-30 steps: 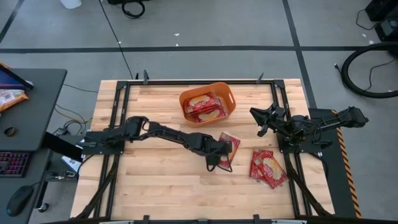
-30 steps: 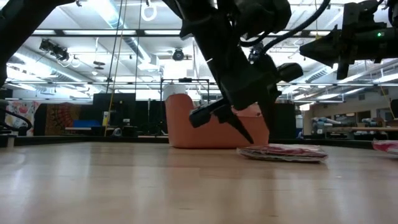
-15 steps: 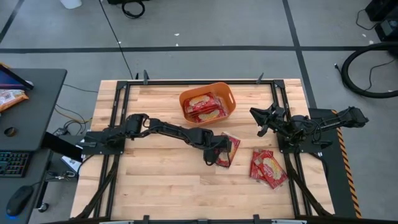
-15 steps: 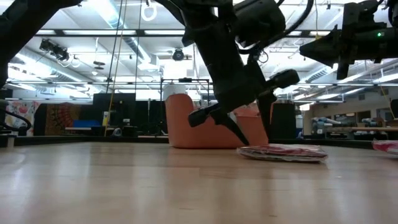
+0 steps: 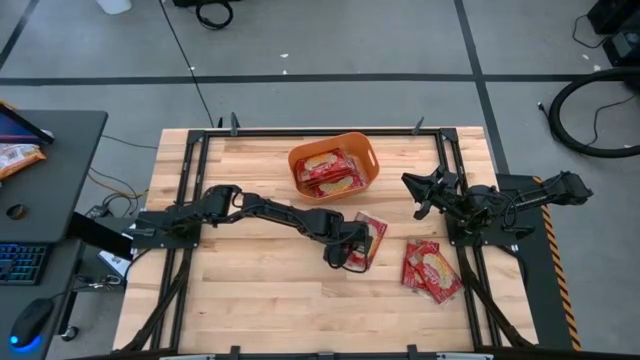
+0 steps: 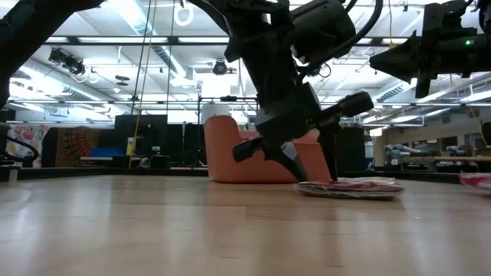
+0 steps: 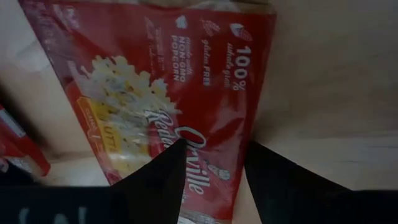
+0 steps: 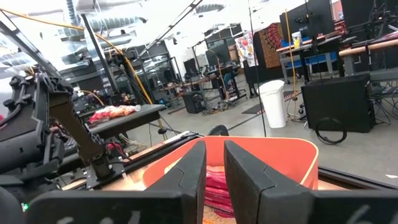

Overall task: Sort popcorn bags into baskets
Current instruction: Put the red popcorn bag into the orange bin

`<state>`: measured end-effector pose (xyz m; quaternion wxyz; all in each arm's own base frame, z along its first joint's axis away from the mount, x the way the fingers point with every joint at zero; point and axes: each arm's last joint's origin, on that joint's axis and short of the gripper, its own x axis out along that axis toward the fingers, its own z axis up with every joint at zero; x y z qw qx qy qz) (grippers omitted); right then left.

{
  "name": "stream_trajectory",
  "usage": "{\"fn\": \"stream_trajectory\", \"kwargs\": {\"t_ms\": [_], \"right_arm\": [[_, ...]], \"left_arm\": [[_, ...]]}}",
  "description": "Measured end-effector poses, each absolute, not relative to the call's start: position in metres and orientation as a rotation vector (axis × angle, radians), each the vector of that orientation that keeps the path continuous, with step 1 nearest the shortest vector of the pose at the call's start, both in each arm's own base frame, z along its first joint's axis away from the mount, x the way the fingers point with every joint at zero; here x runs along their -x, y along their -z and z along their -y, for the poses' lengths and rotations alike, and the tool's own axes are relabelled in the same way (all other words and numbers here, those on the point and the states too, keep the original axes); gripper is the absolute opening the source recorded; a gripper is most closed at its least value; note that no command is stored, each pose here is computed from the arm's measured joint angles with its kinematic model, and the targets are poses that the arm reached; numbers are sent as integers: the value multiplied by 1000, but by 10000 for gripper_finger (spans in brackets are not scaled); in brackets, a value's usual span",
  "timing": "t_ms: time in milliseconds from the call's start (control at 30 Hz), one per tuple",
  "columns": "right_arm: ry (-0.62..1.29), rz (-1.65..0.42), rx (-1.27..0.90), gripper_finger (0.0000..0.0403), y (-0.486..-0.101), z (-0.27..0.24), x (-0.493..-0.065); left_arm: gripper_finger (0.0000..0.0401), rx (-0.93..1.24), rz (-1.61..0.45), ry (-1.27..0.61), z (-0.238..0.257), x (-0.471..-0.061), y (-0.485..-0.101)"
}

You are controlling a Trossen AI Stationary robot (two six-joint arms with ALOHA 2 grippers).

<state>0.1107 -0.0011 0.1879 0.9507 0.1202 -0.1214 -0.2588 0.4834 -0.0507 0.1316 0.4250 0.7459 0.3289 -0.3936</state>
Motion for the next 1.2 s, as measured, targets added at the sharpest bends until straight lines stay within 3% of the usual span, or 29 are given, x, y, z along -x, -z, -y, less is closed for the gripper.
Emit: {"fn": "stream_trajectory", "kwargs": {"t_ms": [333, 467, 667, 967, 1200], "right_arm": [[526, 247, -244, 61, -188, 1, -111], [526, 247, -244, 61, -188, 1, -111], [526, 246, -244, 61, -188, 1, -111], [527, 246, -244, 61, -188, 1, -111], [527, 247, -244, 61, -188, 1, -111]], "left_arm": [[19, -1636, -907, 853, 53, -480, -137], [17, -1544, -935, 817, 55, -476, -148], [17, -1404, -940, 613, 54, -469, -198], [18, -1071, -943, -80, 35, -454, -271], [25, -601, -1048, -404, -28, -436, -275]]}}
